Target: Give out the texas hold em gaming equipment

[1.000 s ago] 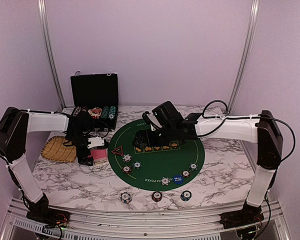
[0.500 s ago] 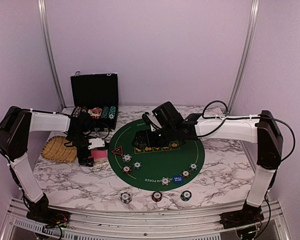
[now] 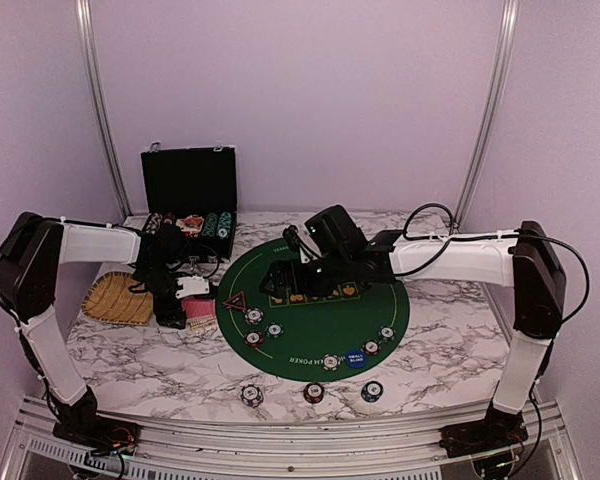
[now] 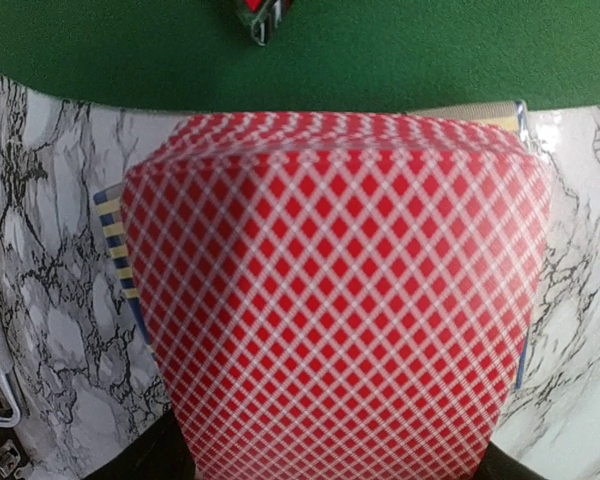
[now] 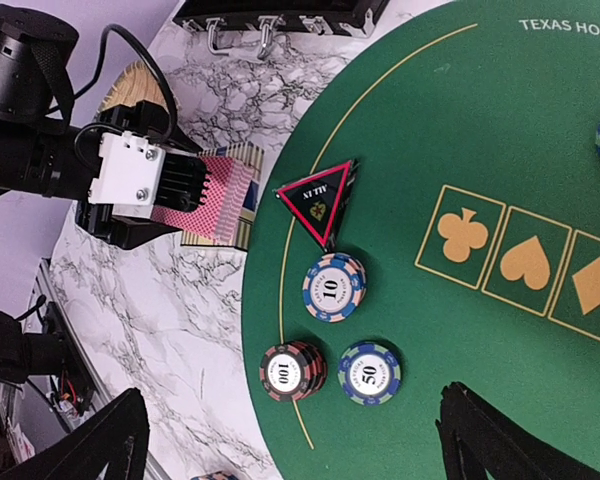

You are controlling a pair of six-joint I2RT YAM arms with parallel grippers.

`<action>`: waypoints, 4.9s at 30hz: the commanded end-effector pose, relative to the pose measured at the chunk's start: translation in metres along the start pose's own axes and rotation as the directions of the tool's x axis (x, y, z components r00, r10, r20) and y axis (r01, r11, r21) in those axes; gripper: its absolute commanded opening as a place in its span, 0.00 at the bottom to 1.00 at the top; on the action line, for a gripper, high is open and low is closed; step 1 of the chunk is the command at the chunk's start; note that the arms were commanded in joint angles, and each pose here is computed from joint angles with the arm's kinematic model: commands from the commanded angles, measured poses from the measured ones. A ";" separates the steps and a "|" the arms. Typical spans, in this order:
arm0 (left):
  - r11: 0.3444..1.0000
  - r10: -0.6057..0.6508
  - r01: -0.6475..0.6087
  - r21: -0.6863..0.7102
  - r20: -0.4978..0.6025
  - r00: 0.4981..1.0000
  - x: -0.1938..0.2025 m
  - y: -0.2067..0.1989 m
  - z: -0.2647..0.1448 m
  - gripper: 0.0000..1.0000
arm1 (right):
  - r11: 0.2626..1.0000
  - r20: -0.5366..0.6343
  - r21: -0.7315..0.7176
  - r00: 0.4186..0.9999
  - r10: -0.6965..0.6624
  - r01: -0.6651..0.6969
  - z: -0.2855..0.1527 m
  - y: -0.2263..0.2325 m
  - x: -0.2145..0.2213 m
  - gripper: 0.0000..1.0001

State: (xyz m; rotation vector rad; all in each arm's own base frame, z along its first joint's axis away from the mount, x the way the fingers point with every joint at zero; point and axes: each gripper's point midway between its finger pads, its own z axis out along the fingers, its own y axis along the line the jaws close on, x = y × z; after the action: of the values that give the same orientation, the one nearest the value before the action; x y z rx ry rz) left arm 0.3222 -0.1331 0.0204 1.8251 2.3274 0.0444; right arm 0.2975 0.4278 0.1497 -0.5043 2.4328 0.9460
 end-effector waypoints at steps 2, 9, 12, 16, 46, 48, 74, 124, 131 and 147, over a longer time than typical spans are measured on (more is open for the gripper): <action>1.000 0.002 -0.002 -0.014 0.025 1.000 -0.005 0.000 -0.008 0.71 | 0.999 0.009 -0.049 1.000 0.015 -0.015 0.006 0.012 -0.001 0.99; 1.000 -0.004 0.005 -0.031 0.039 0.999 -0.006 0.001 -0.012 0.56 | 0.995 0.005 -0.084 0.999 0.046 -0.045 0.008 0.013 0.004 0.99; 0.999 -0.009 0.011 -0.040 0.051 0.999 -0.008 0.002 -0.016 0.43 | 0.994 0.003 -0.098 0.998 0.056 -0.056 0.009 0.014 0.004 0.99; 0.999 -0.004 0.006 -0.044 0.047 0.999 -0.008 0.000 -0.017 0.32 | 0.992 0.000 -0.111 0.998 0.064 -0.064 0.011 0.016 0.005 0.99; 0.995 -0.045 0.065 -0.076 0.237 0.971 -0.048 -0.009 -0.090 0.00 | 0.923 -0.030 -0.347 0.986 0.164 -0.164 0.025 0.041 -0.009 0.99; 0.995 -0.037 0.058 -0.076 0.255 0.966 -0.055 -0.013 -0.098 0.00 | 0.908 -0.039 -0.381 0.984 0.176 -0.177 0.028 0.047 -0.010 0.98; 0.996 0.031 0.003 -0.094 0.358 0.933 -0.093 -0.034 -0.138 0.00 | 0.738 -0.120 -0.611 0.955 0.272 -0.287 0.035 0.080 -0.018 0.86; 0.990 0.144 -0.129 -0.065 0.366 0.919 -0.123 -0.059 -0.131 0.97 | 0.601 -0.206 -0.723 0.937 0.282 -0.340 0.040 0.111 -0.019 0.10; 0.987 0.153 -0.125 -0.102 0.343 0.927 -0.125 -0.051 -0.123 0.96 | 0.591 -0.218 -0.729 0.936 0.277 -0.345 0.040 0.115 -0.016 0.10; 0.985 0.169 -0.142 -0.101 0.354 0.920 -0.132 -0.053 -0.121 0.92 | 0.571 -0.245 -0.736 0.930 0.275 -0.363 0.044 0.118 -0.011 0.10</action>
State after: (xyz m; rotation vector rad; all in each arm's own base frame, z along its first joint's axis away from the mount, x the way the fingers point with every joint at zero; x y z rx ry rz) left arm 0.2828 -0.2573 0.1494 1.7772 1.9238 -0.1571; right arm 0.2672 0.5334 0.1600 -0.2910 2.2413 2.1495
